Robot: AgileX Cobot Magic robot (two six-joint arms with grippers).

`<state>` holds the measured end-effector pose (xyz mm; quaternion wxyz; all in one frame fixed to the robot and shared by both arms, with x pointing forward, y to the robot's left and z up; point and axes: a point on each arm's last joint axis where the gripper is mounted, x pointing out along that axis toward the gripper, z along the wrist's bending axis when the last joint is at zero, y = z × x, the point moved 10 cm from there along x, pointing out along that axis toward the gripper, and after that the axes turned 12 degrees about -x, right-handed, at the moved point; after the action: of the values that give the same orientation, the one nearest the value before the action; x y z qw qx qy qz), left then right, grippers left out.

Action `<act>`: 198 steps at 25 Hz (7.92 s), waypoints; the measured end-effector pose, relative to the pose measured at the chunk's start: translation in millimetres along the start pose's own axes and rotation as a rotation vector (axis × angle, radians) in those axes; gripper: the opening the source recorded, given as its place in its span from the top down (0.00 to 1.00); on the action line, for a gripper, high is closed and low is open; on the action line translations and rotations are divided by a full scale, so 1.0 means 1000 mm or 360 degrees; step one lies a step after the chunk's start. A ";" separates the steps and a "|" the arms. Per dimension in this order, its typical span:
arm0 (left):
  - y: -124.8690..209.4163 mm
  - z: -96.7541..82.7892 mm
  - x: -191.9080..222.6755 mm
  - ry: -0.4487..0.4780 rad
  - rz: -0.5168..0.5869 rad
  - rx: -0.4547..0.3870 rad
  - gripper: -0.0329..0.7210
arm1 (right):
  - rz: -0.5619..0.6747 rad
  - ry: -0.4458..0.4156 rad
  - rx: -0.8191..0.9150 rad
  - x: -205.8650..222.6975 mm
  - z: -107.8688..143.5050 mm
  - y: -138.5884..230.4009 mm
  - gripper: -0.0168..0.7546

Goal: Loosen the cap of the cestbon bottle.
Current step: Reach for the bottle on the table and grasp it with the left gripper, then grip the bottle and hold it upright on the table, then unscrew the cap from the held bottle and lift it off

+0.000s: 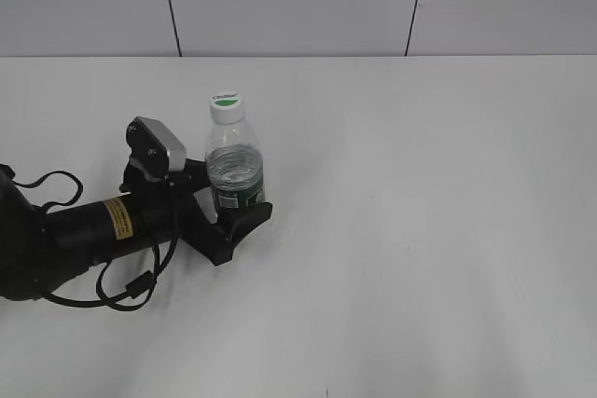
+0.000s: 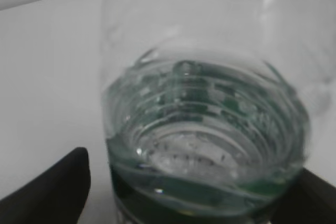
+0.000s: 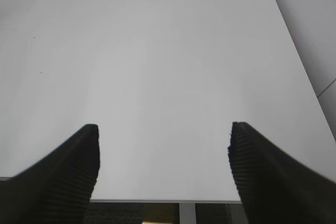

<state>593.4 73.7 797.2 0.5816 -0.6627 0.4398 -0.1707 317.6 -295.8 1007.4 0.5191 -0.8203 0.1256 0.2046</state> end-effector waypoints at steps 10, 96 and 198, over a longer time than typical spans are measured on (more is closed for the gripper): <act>0.001 0.005 0.001 -0.0033 -0.0036 -0.0024 0.18 | 0.0000 0.0000 0.0000 0.000 0.000 0.000 0.22; -0.004 -0.071 -0.009 0.0607 0.0129 0.0329 0.41 | 0.0000 0.0000 0.0000 0.000 0.000 0.000 0.22; 0.008 -0.076 0.035 0.0588 0.0060 0.0244 0.41 | 0.0838 -0.0538 0.0283 0.223 -0.060 -0.169 0.22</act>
<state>553.7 -0.6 800.5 0.5428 -0.5656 0.5371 -0.3115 597.8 -276.0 1061.3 0.5315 -0.6656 0.2628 0.4533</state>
